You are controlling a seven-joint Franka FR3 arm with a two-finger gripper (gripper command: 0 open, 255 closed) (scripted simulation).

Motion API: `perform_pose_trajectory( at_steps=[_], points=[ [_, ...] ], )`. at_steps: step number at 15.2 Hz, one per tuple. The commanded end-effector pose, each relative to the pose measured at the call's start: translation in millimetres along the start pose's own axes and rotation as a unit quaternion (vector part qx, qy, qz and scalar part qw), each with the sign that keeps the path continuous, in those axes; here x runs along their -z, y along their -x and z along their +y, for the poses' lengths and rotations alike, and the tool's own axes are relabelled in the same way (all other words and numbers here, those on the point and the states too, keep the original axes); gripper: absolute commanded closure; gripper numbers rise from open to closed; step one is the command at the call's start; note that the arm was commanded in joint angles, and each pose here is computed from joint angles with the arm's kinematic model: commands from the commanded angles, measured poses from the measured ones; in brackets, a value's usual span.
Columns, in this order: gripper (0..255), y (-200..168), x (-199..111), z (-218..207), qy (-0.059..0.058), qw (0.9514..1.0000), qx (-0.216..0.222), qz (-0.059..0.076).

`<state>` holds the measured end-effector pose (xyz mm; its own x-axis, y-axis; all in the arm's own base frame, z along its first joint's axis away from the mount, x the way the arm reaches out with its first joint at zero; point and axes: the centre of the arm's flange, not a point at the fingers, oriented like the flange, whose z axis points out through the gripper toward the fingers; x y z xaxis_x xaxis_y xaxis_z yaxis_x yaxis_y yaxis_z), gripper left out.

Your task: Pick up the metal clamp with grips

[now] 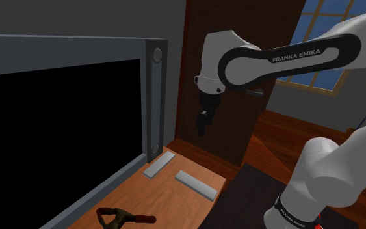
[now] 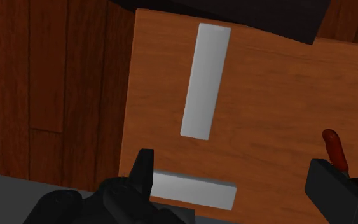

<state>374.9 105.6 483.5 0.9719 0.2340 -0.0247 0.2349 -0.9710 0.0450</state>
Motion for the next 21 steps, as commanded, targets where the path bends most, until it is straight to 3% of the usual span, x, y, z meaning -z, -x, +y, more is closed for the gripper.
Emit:
perform_pose_trajectory(
  at_steps=[1,11,21],
  points=[
    [0,-14.0,-17.2,-15.5,0.0,0.9999,0.014,0.002],
    [0,-70.4,-98.0,-101.7,0.001,0.9964,0.084,0.01],
    [0,-115.6,-178.2,-194.8,0.002,0.988,0.154,0.018]
  ],
)
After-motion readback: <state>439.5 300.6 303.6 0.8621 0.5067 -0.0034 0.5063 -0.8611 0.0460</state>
